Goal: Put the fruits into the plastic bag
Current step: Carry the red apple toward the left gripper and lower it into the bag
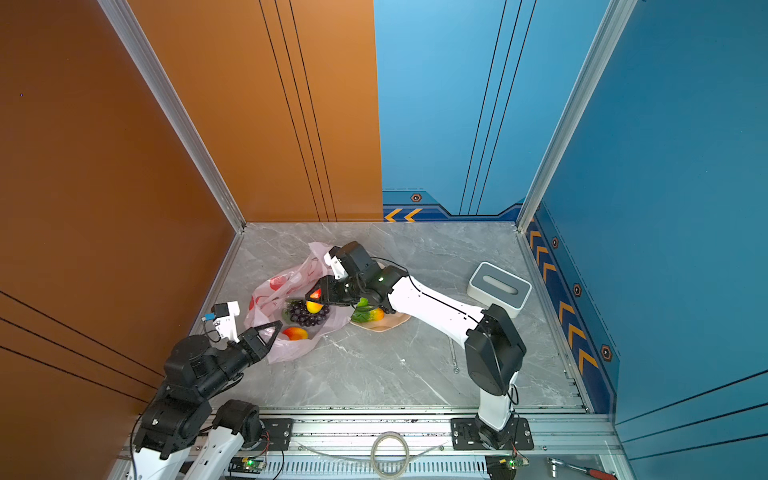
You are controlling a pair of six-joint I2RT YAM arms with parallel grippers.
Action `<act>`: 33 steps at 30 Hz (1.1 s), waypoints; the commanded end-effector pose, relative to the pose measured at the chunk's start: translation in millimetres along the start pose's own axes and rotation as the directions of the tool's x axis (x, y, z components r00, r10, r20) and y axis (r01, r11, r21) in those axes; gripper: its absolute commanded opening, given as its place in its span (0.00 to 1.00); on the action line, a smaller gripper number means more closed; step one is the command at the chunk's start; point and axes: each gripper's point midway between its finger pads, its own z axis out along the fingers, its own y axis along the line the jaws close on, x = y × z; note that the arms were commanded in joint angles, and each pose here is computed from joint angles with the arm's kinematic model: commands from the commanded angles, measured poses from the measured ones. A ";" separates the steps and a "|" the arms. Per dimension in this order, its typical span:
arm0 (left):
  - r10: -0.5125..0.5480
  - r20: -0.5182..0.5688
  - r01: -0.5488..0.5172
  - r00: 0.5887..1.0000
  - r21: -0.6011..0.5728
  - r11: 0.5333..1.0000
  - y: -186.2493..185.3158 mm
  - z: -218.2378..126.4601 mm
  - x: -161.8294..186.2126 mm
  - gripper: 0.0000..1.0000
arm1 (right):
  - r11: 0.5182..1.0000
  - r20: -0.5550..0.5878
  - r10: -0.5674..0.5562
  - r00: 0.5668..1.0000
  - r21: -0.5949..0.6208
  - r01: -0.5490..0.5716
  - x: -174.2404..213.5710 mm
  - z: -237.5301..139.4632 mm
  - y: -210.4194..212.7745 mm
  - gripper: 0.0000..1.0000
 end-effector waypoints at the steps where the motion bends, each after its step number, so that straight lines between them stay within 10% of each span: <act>1: -0.001 0.007 0.001 1.000 0.028 1.000 -3.1 -0.5 -0.2 0.00 | 0.999 0.007 -0.008 1.000 -0.042 0.008 -8.6 7.9 14.1 0.44; 33: -0.006 -0.002 0.006 1.000 0.025 1.000 1.1 -1.2 5.1 0.00 | 0.999 -0.277 0.022 0.960 0.031 -0.014 48.0 155.4 -22.4 0.47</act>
